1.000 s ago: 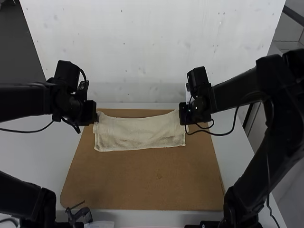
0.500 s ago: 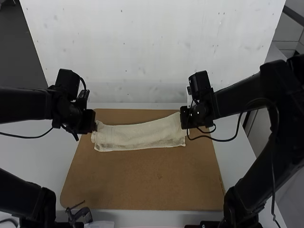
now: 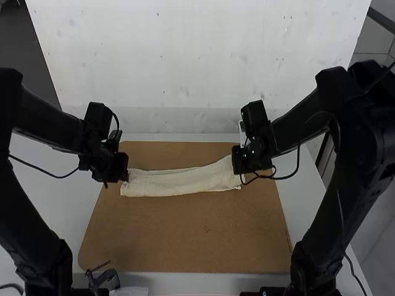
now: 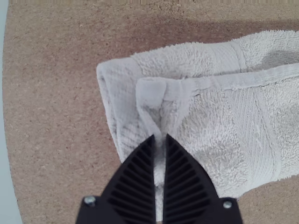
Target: Fold the towel.
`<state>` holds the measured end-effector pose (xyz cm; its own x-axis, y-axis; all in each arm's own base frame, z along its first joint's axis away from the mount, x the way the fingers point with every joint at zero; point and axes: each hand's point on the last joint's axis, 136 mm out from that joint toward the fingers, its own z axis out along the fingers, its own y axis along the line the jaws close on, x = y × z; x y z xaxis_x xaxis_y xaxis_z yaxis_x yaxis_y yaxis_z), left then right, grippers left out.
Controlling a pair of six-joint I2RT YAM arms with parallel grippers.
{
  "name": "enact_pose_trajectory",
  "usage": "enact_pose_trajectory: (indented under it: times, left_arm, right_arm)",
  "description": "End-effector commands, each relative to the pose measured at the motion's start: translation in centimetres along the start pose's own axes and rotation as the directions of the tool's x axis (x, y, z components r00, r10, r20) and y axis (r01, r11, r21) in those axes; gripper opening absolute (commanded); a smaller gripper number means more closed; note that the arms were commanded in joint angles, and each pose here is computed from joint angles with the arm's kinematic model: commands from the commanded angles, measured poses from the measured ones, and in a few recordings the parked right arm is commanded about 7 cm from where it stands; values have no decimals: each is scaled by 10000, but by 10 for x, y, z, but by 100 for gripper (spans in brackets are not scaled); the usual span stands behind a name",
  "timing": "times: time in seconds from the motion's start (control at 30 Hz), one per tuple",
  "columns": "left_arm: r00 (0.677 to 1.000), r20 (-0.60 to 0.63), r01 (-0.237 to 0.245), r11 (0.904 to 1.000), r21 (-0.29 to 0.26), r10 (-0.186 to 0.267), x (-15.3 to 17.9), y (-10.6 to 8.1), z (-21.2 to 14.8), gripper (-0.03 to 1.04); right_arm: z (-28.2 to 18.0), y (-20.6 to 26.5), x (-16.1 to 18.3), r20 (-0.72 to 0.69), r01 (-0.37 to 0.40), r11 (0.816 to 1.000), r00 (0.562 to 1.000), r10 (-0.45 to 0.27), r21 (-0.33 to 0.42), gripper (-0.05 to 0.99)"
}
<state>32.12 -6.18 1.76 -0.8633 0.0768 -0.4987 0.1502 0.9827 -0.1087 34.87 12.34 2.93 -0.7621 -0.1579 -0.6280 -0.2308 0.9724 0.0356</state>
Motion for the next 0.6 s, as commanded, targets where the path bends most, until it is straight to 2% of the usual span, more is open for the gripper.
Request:
enact_pose_trajectory:
  times: [0.0, 0.33, 0.57]
  left_arm:
    - [9979, 616, -218, 9998, -20, 219, -25, -1, -2, 2]
    - [9963, 830, -221, 9997, -45, 224, -35, 0, 7, 2]
    - [9933, 1158, 22, 9999, -130, -7, -43, 7, 5, 2]
  right_arm:
    - [4, -2, -16, 312, -93, 9999, 9995, 91, 49, 2]
    - [14, -7, -15, 184, -224, 9996, 9996, 221, 167, 2]
    - [20, -15, -9, -45, -328, 9989, 9994, 330, 341, 2]
